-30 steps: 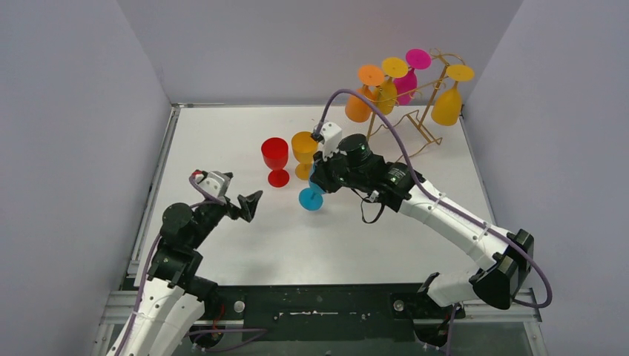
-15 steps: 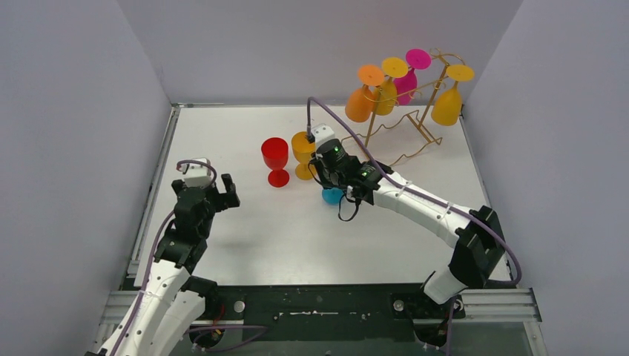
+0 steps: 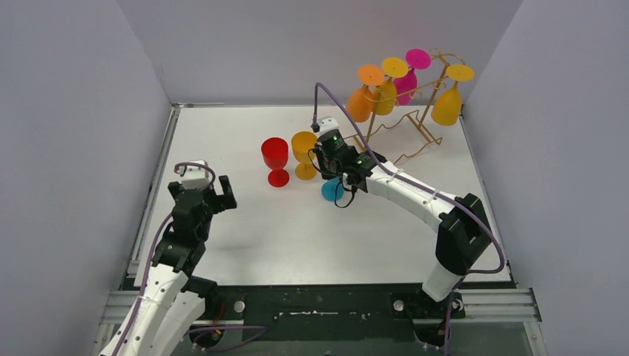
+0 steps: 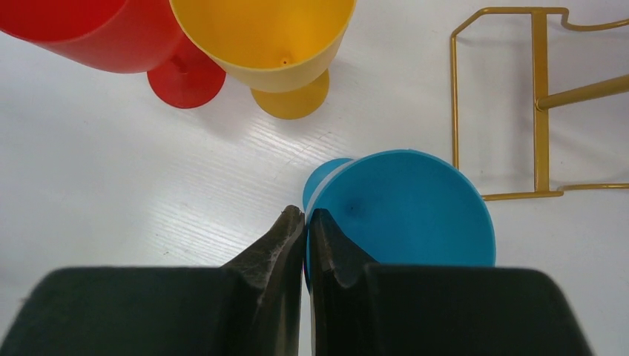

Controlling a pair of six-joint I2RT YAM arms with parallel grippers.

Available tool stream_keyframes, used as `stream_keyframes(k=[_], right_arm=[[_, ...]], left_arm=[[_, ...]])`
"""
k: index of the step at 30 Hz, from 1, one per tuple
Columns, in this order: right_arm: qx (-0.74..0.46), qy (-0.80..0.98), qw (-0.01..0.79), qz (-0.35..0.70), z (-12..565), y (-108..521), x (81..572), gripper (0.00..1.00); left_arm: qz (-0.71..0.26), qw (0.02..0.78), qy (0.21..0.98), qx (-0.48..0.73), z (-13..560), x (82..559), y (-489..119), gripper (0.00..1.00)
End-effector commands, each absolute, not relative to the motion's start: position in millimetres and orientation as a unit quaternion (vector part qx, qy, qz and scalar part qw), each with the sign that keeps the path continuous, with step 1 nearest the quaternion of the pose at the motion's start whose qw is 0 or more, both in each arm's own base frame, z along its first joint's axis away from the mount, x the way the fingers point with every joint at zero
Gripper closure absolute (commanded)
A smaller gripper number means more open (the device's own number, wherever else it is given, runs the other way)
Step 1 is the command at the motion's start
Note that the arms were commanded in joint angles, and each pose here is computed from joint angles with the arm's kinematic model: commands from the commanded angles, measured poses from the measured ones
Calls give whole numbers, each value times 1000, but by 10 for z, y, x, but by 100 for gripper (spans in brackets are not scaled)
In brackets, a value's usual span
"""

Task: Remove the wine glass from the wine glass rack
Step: Place the wine glass at the center of the board.

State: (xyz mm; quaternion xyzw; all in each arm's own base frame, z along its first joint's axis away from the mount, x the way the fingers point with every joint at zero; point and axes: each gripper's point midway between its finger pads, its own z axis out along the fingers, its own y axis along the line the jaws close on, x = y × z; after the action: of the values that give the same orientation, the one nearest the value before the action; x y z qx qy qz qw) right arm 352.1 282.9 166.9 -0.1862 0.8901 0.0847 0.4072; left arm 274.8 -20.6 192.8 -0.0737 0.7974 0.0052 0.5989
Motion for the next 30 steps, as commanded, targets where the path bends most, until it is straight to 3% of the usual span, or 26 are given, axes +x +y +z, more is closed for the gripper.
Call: stream_keyframes(k=[1,14,30], right_arm=[[-179,882,427,87,1867,2923,3638,100],[-170,887,427,48,1730,2872,3839,100],[-186,884,424,70,1700,3122,3994,97]], left_arm=[[12,621,780,-73,2127,2771,-167,3],[21,619,782,-70,2103,2754,-140,3],[19,614,787,-61,2061,2767,-166,3]])
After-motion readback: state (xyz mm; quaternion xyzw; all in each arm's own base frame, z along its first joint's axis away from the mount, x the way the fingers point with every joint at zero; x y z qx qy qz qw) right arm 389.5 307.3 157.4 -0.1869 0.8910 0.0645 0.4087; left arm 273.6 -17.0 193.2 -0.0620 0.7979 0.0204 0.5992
